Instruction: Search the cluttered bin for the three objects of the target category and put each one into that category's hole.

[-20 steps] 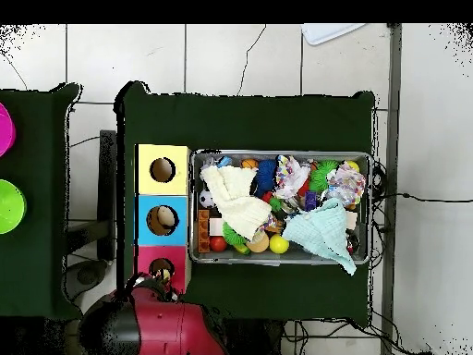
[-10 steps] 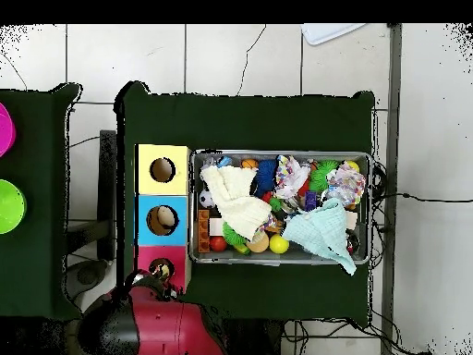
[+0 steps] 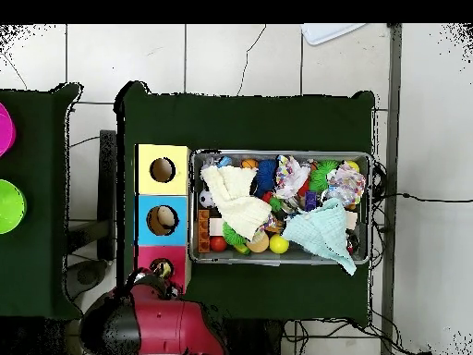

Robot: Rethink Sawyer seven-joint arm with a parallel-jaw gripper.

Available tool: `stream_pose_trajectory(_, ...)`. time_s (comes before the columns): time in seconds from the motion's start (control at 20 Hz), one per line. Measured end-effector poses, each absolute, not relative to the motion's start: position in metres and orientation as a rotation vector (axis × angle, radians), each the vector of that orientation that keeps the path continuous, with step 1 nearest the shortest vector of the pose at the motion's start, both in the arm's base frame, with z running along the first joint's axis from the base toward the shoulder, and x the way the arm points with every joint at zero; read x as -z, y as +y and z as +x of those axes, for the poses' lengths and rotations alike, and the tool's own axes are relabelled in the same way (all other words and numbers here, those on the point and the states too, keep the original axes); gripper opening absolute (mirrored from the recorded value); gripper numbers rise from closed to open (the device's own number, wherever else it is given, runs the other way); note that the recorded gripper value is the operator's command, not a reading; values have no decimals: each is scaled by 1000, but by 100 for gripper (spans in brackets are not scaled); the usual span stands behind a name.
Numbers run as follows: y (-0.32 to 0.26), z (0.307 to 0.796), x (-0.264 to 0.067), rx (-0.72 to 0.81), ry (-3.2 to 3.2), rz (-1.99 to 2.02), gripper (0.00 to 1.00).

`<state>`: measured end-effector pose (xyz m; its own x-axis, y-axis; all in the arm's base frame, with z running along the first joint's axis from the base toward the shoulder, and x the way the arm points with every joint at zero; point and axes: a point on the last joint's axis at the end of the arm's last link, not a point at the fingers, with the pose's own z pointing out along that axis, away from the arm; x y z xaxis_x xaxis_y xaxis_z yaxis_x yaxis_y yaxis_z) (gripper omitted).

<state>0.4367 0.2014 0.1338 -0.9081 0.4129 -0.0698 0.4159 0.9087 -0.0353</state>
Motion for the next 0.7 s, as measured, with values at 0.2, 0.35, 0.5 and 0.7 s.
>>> stream_pose_trajectory(0.2, 201, 437, -133, 76, 3011, 656, 100)
stream_pose_trajectory(0.35, 200, 438, -133, 75, 3010, 661, 100)
stream_pose_trajectory(0.5, 196, 440, -134, 74, 3006, 674, 100)
stream_pose_trajectory(0.7, 192, 443, -136, 69, 2999, 688, 100)
